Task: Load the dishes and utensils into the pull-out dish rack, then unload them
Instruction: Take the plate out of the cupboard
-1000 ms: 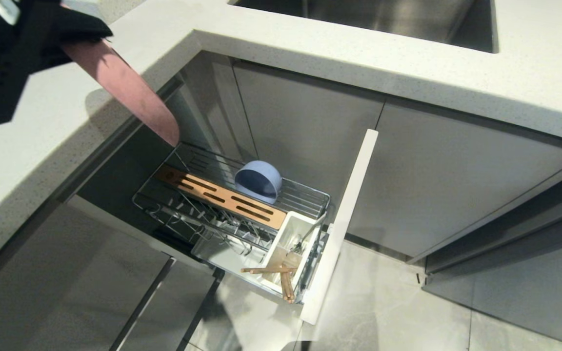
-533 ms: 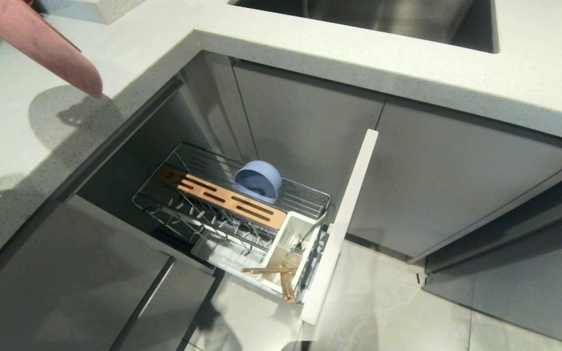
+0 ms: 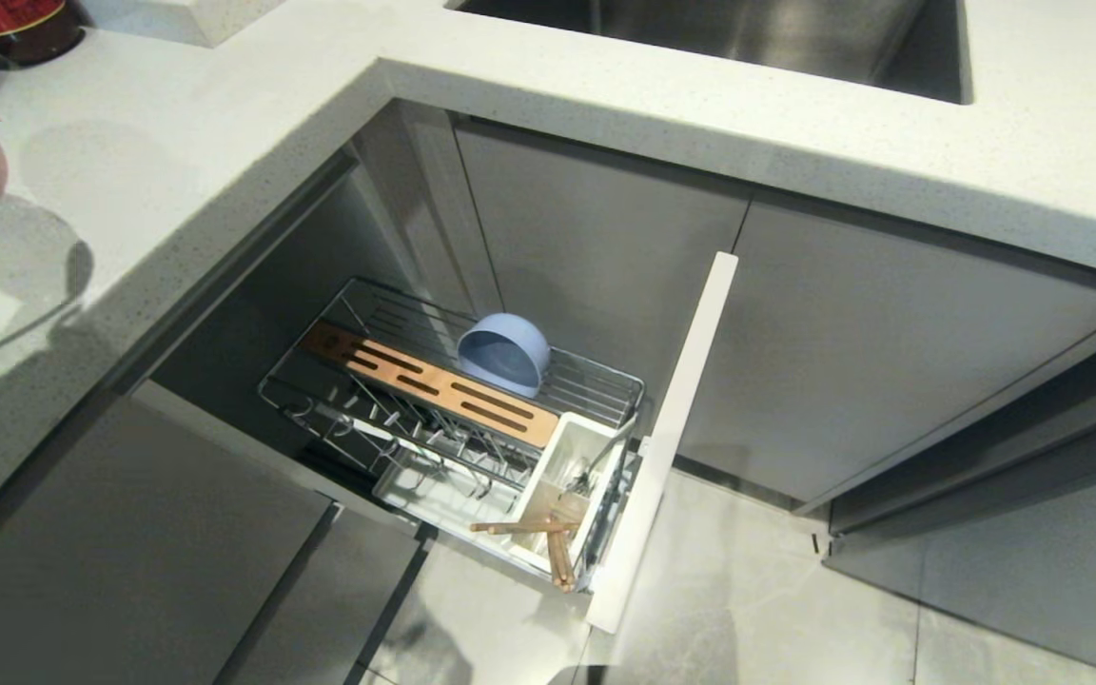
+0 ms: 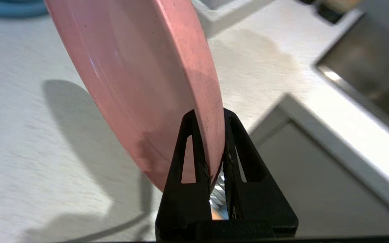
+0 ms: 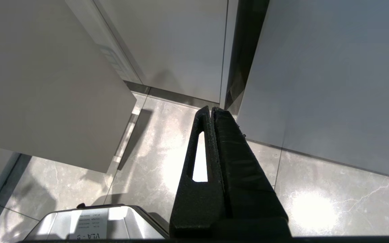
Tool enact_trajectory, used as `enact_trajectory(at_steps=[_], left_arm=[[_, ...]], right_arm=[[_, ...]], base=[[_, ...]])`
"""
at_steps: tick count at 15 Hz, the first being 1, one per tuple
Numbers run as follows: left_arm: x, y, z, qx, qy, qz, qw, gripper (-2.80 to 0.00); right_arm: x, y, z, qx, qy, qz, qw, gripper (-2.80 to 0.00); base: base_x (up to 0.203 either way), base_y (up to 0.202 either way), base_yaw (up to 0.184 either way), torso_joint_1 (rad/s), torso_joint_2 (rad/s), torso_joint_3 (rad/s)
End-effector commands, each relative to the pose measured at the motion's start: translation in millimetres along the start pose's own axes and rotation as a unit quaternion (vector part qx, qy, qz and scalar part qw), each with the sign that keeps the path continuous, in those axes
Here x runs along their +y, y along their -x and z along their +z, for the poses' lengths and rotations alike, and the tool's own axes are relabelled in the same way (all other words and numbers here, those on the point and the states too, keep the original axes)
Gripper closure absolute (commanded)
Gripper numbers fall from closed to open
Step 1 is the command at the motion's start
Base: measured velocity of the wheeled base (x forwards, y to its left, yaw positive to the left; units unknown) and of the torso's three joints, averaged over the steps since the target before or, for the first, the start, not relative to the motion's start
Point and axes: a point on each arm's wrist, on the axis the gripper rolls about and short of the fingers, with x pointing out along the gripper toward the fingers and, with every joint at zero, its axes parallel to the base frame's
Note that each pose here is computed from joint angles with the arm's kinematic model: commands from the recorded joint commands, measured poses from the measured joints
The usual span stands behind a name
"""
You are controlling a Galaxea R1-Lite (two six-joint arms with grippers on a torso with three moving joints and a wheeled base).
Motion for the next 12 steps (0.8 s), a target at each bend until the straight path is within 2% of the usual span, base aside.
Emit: enact_trajectory(at_steps=[1,3,5,6,8,12], left_arm=[[-5.8,-19,-1,0.002,-0.049,0.046,0.9977,0.00],[-11.4,-29,0,0.022,-0.094,0.065,0.9932,0.00],[-17.9,-39,-5,0.067,-0.164,0.079,0.9810,0.00],[-19.8,-43,-12,0.095,-0.206,0.089,0.9698,0.00],[-24.5,-52,-22,0.134,-0.270,0.126,0.9450,0.00],[-27.9,-61,-41,0.192,-0.365,0.176,0.8937,0.00]], right_arm=[[0,0,0,-0.002,0.000,0.000,1.000,0.00],[0,0,0,-0.002,0.000,0.000,1.000,0.00],[0,0,0,-0.002,0.000,0.000,1.000,0.00],[0,0,0,-0.002,0.000,0.000,1.000,0.00],[0,0,0,-0.002,0.000,0.000,1.000,0.00],[0,0,0,-0.002,0.000,0.000,1.000,0.00]], base=[[0.000,0.000,0.000,0.000,0.00,0.000],[0.000,0.000,0.000,0.000,0.00,0.000],[0.000,0.000,0.000,0.000,0.00,0.000],[0.000,0.000,0.000,0.000,0.00,0.000],[0.000,0.000,0.000,0.000,0.00,0.000],[0.000,0.000,0.000,0.000,0.00,0.000]])
